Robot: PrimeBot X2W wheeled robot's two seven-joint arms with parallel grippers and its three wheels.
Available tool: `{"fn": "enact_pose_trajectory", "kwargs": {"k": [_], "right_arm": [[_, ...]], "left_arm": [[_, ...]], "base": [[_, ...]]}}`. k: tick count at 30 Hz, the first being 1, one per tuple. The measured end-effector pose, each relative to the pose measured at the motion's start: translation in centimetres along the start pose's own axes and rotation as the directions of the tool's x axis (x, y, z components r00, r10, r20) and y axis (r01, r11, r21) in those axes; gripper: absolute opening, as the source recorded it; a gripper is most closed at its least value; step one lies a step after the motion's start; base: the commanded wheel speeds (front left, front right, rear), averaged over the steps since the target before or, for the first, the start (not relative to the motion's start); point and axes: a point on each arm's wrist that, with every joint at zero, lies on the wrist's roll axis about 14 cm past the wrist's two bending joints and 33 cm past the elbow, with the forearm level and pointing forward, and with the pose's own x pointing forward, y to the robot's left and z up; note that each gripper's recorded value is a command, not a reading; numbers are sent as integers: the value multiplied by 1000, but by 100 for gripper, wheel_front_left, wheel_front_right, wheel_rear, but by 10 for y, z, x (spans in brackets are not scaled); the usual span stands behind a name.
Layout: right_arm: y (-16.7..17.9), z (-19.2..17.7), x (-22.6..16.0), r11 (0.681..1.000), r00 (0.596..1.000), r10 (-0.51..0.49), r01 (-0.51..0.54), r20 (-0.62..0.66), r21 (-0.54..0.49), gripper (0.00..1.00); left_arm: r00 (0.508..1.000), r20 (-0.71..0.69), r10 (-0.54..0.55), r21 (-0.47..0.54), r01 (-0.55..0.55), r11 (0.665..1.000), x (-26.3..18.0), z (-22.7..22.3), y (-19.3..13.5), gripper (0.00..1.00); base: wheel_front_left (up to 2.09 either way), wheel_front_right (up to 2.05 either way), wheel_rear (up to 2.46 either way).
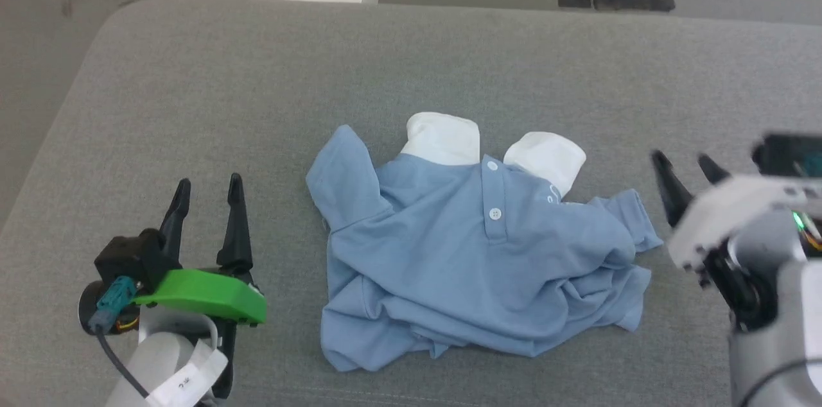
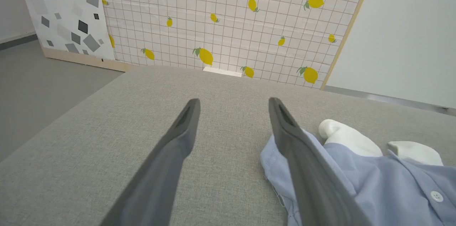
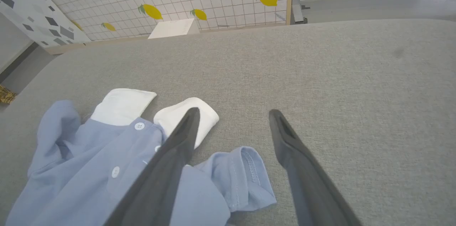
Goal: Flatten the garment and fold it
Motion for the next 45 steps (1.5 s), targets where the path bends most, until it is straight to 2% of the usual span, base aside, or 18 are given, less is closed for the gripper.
{"fn": "enact_pose_trajectory", "kwargs": {"k": [4, 6, 10, 14, 20, 26, 27, 28, 30, 35, 40, 45], "right_arm": [[37, 9, 29, 990, 993, 82, -92, -88, -106, 100], [46, 3, 46, 979, 980, 89, -119, -177, -166, 100], [43, -18, 72, 952, 941, 32, -131, -337, -277, 100], [42, -51, 87, 919, 879, -28, -165, -476, -358, 100], [51, -103, 96, 883, 796, -48, -249, -604, -398, 100], [64, -112, 105, 860, 786, -17, -303, -618, -410, 100], [64, -111, 106, 861, 786, -14, -304, -618, -407, 34], [64, -110, 106, 862, 788, -11, -305, -616, -405, 0], [64, -108, 106, 865, 790, -4, -305, -613, -400, 0], [66, -73, 123, 888, 859, 34, -260, -510, -378, 0], [89, 13, 152, 892, 949, 88, -211, -303, -400, 0], [107, 81, 167, 891, 985, 120, -162, -123, -424, 0]], "left_arm": [[1000, 5, -4, -1, 4, 1000, 9, -2, -3, 100], [1000, 10, -7, -9, 7, 1000, 14, -3, -5, 100], [1000, 5, -17, -27, 18, 999, 21, -9, -10, 100], [1000, 0, -12, -13, 12, 1000, 24, -13, -7, 100], [999, -27, 27, -6, -28, 1000, 21, -23, 7, 100], [997, -58, 46, 0, -46, 999, 19, -34, 15, 100], [997, -60, 43, -2, -43, 999, 19, -36, 14, 100], [997, -62, 38, -4, -39, 999, 19, -36, 12, 100], [997, -66, 29, -1, -29, 1000, 19, -38, 9, 100], [997, -70, 16, -4, -16, 1000, 21, -41, 6, 100], [997, -73, 5, -5, -6, 1000, 24, -42, 4, 100], [997, -78, 3, -6, -4, 1000, 23, -43, 4, 100]], "base": [[0, 0, 0], [0, 0, 0], [0, 0, 0], [0, 0, 0], [0, 0, 0], [0, 0, 0], [0, 0, 0], [0, 0, 0], [0, 0, 0], [0, 0, 0], [0, 0, 0], [0, 0, 0]]}}
